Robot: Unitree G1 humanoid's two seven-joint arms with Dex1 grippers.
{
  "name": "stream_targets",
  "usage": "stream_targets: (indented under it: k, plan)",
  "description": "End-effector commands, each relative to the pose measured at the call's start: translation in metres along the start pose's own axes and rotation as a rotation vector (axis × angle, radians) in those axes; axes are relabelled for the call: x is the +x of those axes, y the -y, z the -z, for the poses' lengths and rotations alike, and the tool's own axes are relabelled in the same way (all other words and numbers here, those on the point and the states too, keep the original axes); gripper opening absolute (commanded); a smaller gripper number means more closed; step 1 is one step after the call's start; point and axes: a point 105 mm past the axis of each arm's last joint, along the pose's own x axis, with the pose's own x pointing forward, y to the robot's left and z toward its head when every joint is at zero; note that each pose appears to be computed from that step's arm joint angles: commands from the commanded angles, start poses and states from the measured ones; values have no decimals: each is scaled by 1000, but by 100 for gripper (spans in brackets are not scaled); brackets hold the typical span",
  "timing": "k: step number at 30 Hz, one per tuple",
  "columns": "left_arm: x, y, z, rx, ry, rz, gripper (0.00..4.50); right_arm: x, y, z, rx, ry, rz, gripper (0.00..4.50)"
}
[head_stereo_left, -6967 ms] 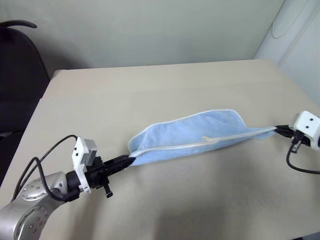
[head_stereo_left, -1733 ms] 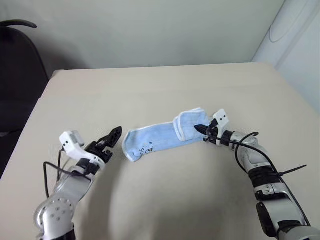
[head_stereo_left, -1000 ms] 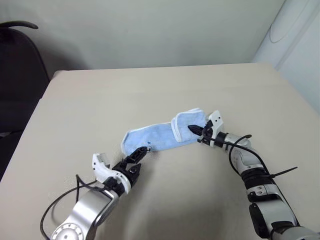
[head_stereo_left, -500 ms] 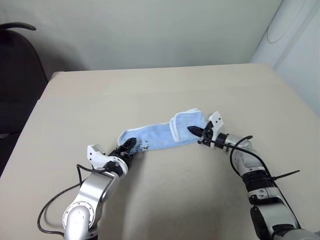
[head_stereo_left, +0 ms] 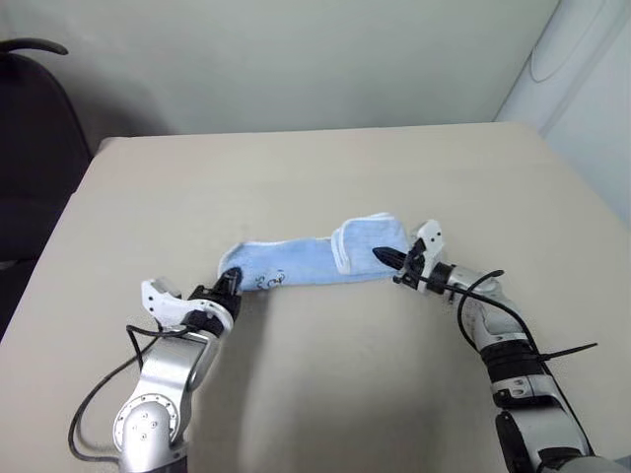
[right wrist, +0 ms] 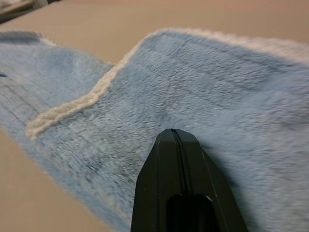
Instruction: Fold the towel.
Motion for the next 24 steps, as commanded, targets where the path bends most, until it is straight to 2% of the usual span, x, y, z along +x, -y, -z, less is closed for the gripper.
stream_targets:
  k: [1,4,11,15,19,22,24]
  plan:
    - [-6,38,-3,81,6,168,3,-12,6,-31,7,113,13,0]
    - [-5,55,2,193,-32,240,3,-23,11,-41,46,152,27,0]
    - [9,87,38,642,-214,407,3,-52,33,-40,122,169,149,0]
    - [25,108,82,883,-365,564,3,-67,51,-45,179,221,263,0]
    - [38,128,143,1045,-529,735,3,-79,66,-50,225,276,368,0]
    - [46,132,187,1148,-651,814,3,-85,70,-48,224,285,412,0]
    - [55,129,206,1202,-690,821,3,-87,68,-46,220,286,426,0]
